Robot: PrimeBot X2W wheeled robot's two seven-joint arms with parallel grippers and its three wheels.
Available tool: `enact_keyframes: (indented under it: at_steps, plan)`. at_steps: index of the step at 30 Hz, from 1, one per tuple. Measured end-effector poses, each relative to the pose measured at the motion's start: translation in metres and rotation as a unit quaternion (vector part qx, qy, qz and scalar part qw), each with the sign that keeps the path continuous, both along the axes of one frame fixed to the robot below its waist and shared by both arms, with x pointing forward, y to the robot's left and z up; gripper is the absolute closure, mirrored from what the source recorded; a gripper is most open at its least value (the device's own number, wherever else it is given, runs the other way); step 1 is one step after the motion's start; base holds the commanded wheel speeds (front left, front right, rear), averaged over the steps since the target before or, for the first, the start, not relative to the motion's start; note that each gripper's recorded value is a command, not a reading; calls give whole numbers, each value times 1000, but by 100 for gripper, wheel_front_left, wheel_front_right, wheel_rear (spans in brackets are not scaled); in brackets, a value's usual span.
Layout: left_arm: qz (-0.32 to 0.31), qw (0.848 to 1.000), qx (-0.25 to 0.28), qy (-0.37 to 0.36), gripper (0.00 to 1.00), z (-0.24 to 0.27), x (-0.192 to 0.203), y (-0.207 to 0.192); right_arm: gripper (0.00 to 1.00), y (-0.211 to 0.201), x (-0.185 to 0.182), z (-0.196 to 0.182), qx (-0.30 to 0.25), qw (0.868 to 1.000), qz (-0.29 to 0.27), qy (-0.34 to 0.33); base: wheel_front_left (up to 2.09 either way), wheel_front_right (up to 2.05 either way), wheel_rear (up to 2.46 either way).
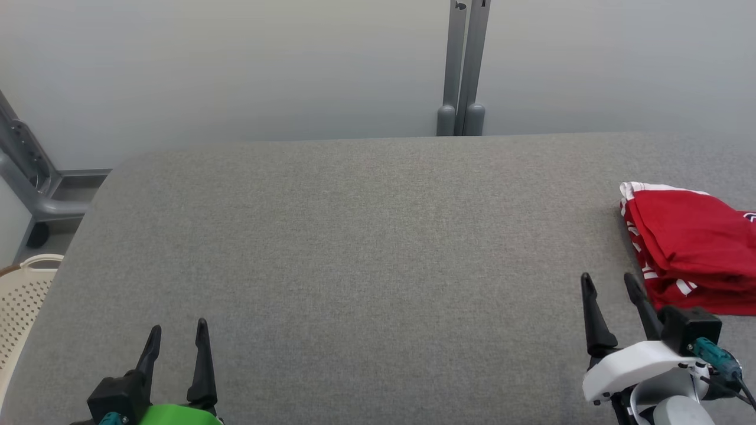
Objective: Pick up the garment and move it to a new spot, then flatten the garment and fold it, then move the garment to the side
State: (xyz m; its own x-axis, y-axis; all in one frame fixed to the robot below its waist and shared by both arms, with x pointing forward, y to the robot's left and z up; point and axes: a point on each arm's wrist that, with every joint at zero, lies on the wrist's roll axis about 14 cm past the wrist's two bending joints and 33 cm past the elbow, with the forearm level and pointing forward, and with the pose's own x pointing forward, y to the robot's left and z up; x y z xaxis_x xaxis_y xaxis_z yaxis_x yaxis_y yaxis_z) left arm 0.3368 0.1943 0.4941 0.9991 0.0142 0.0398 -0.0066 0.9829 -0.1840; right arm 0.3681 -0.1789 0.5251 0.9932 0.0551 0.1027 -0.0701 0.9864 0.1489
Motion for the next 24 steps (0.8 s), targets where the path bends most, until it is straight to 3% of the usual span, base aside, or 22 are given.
enact_keyframes:
  at_steps: [24]
  plan:
    - [17,998,-21,62,0,-42,-16,3,0,0,-21,-58,-2,996,0,91,0,0,0]
